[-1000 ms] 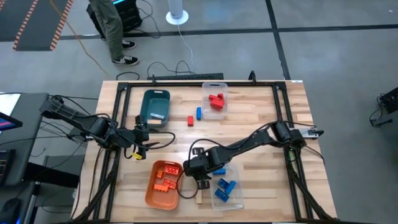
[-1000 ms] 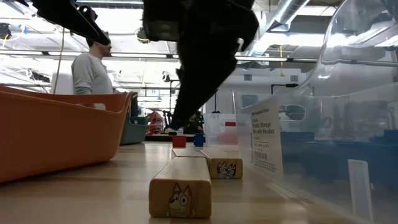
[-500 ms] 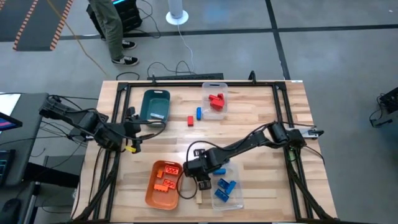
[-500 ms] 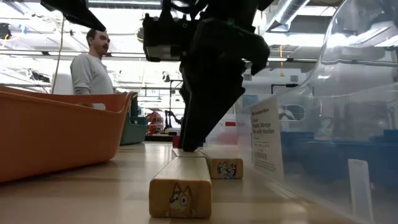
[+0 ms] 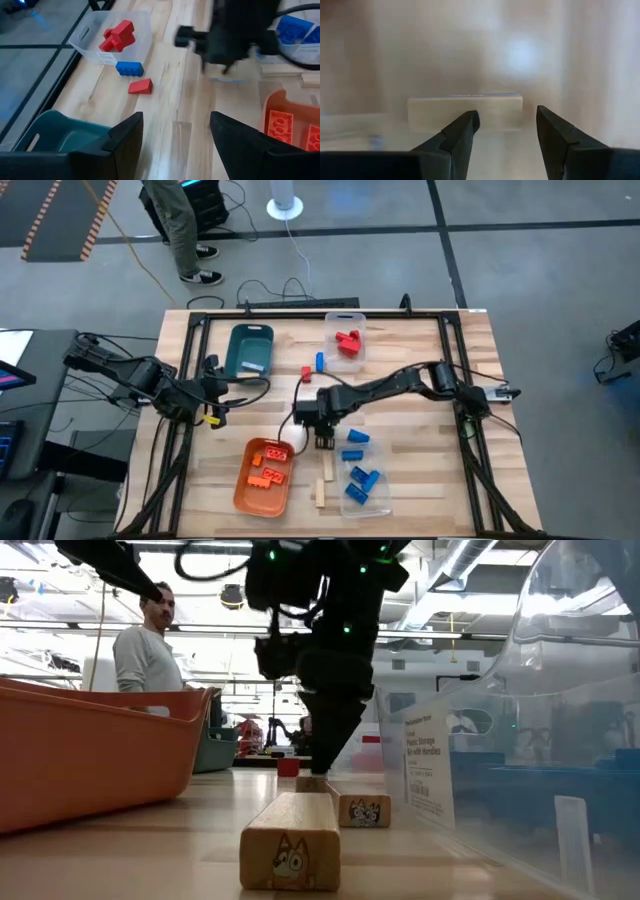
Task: Sort blocks
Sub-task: Put the brown wooden block into the blue bin
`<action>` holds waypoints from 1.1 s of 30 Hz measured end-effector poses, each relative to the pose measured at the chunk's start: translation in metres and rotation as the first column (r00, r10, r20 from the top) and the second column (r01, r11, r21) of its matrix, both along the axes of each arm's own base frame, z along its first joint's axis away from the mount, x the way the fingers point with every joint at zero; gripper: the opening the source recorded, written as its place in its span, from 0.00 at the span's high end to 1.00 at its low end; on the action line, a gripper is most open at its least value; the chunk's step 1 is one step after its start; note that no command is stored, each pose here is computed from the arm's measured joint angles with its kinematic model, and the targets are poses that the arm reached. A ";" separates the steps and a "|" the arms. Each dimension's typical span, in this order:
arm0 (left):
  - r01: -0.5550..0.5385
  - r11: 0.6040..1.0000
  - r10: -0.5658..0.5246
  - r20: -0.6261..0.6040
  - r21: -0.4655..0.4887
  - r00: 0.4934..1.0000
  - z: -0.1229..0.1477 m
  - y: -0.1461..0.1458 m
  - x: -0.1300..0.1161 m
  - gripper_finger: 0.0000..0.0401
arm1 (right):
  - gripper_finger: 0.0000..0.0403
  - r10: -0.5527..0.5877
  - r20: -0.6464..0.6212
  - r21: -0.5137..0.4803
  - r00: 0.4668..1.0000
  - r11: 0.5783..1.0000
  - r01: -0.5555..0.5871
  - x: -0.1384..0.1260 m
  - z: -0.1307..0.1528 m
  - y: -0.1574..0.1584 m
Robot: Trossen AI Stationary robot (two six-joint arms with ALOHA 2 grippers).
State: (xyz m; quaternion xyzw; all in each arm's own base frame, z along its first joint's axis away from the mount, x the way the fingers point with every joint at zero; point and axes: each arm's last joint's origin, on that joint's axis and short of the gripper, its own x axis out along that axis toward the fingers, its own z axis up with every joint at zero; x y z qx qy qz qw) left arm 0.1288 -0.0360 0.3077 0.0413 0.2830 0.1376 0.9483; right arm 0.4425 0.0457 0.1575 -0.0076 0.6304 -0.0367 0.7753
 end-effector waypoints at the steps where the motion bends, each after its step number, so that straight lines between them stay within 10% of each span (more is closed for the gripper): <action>1: 0.001 1.000 -0.001 0.000 -0.001 1.000 0.000 0.000 0.000 0.44 | 0.52 -0.012 -0.011 -0.012 1.000 1.000 0.011 -0.001 0.001 -0.006; 13: 0.003 1.000 -0.003 -0.002 0.004 1.000 0.000 0.000 0.000 0.44 | 0.52 0.134 0.054 -0.090 0.990 0.988 -0.129 -0.020 0.061 -0.009; 16: 0.005 1.000 -0.005 -0.003 0.008 1.000 0.000 0.000 0.000 0.44 | 0.52 0.411 -0.053 -0.139 0.910 0.900 -0.414 -0.026 0.059 0.003; 23: 0.005 1.000 -0.005 -0.003 0.010 1.000 0.000 0.000 0.000 0.44 | 0.52 0.815 -0.168 -0.216 0.555 0.518 -0.827 -0.023 0.047 0.022; 33: 0.007 1.000 -0.007 -0.004 -0.001 1.000 0.000 0.000 0.000 0.44 | 0.52 0.821 -0.181 -0.211 0.541 0.505 -0.837 -0.011 0.024 0.011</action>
